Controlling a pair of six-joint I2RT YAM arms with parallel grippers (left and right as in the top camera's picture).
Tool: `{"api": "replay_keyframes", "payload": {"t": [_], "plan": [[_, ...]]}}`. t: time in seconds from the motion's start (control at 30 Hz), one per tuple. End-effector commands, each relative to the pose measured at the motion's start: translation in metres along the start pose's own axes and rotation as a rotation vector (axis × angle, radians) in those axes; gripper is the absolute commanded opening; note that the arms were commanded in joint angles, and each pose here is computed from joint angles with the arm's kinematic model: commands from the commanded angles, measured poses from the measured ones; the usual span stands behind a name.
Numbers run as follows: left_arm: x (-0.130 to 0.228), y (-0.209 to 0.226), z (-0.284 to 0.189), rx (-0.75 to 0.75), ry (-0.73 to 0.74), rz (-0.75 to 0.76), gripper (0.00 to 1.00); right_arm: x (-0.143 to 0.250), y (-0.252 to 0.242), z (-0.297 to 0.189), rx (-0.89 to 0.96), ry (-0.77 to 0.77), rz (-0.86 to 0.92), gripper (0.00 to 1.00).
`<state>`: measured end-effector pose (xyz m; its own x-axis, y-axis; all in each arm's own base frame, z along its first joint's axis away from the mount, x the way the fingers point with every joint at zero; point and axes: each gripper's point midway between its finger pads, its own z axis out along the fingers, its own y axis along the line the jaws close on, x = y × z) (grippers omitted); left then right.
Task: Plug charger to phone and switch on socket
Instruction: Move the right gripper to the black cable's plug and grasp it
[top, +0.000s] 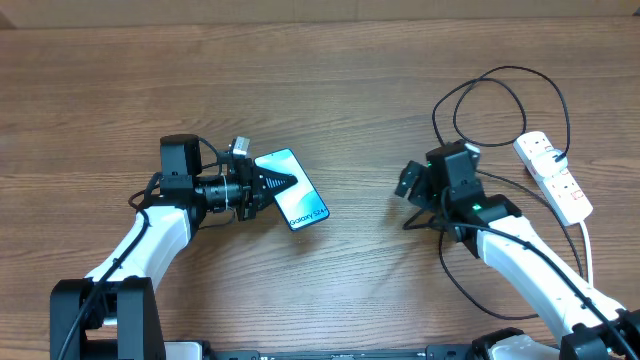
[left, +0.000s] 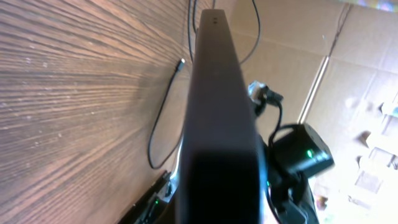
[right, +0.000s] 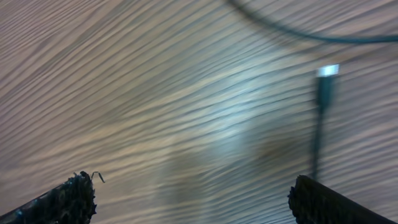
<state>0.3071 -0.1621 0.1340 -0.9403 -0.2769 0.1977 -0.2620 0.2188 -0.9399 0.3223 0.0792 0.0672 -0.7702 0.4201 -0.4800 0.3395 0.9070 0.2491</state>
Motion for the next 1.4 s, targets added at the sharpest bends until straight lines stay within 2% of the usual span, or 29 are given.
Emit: {"api": "replay_keyframes", "payload": {"t": [0.0,0.1,0.17,0.33,0.47,0.83,0.97,1.1,1.23,1.37], "plan": [[0.012,-0.017,-0.001,0.065,0.072,0.052,0.04,-0.021,-0.018,-0.005,0.070,-0.071,0.000,0.96],[0.012,-0.017,-0.001,0.065,0.071,0.053,0.04,-0.026,-0.031,-0.001,0.113,-0.071,-0.051,0.78],[0.012,-0.016,-0.001,0.063,0.068,0.053,0.04,-0.027,-0.040,0.004,0.135,-0.061,-0.055,0.73],[0.009,-0.014,-0.001,0.052,0.054,0.053,0.04,-0.025,-0.059,0.023,0.188,-0.025,-0.046,0.69],[0.008,-0.014,-0.001,0.047,0.047,0.053,0.04,-0.021,-0.063,0.042,0.212,-0.003,-0.109,0.67],[0.008,-0.013,-0.001,0.046,0.046,0.053,0.04,-0.008,-0.079,0.077,0.276,0.034,-0.105,0.63],[0.008,-0.013,-0.001,0.046,0.046,0.053,0.04,0.001,-0.071,0.082,0.219,0.078,-0.099,0.43],[0.008,-0.013,-0.001,0.044,0.044,0.052,0.04,0.015,-0.054,0.084,0.115,0.153,-0.096,0.30],[0.008,-0.013,-0.001,0.044,0.044,0.052,0.04,0.046,-0.028,0.078,-0.062,0.306,-0.163,0.28],[0.007,-0.013,-0.001,0.041,0.040,0.052,0.04,0.061,-0.026,0.072,-0.096,0.379,-0.171,0.29]]}}
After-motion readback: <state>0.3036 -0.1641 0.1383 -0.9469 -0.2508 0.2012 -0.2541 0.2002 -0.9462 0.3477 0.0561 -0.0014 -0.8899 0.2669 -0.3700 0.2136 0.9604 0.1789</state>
